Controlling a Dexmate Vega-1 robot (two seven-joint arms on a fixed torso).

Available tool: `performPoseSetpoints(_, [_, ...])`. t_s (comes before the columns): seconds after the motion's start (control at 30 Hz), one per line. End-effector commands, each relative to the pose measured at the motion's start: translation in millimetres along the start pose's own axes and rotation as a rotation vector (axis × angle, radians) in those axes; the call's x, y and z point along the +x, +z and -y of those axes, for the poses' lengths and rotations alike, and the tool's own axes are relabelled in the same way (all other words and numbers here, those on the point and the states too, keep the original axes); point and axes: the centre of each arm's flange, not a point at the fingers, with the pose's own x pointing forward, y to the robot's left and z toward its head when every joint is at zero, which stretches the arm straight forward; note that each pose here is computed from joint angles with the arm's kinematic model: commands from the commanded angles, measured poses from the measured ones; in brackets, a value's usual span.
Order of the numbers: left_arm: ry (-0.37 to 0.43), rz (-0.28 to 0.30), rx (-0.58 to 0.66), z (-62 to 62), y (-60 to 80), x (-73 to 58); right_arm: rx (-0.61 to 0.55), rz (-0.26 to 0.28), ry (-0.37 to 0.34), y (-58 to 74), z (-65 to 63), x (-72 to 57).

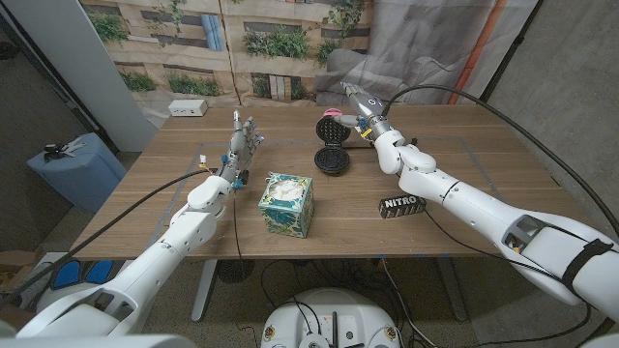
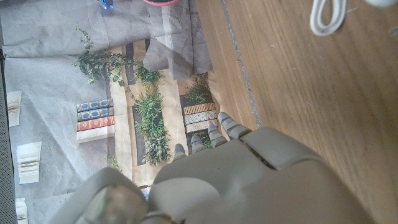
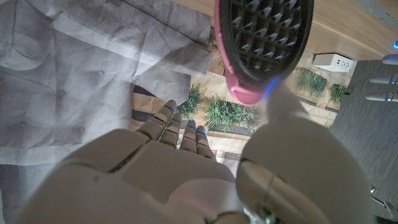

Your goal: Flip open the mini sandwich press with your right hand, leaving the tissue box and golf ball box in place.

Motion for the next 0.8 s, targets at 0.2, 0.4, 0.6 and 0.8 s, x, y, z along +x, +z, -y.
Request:
performPoseSetpoints(0.2, [0.000, 0.000, 0.000, 0.2, 0.0, 0.0, -0.012, -0.020, -0.007, -7.0, -4.5, 10.5])
performPoseSetpoints(0.4, [0.000, 0.000, 0.000, 0.2, 0.0, 0.0, -0.013, -0.028, 0.000, -10.5, -7.3, 11.0])
performPoseSetpoints(0.6, [0.000, 0.000, 0.000, 0.2, 0.0, -0.1, -0.010, -0.035, 0.008, -13.6, -9.8, 9.9])
performPoseSetpoints(0.8, [0.000, 0.000, 0.000, 0.1, 0.1, 0.0, 0.004, -0.040, 0.014, -15.8, -9.8, 6.6])
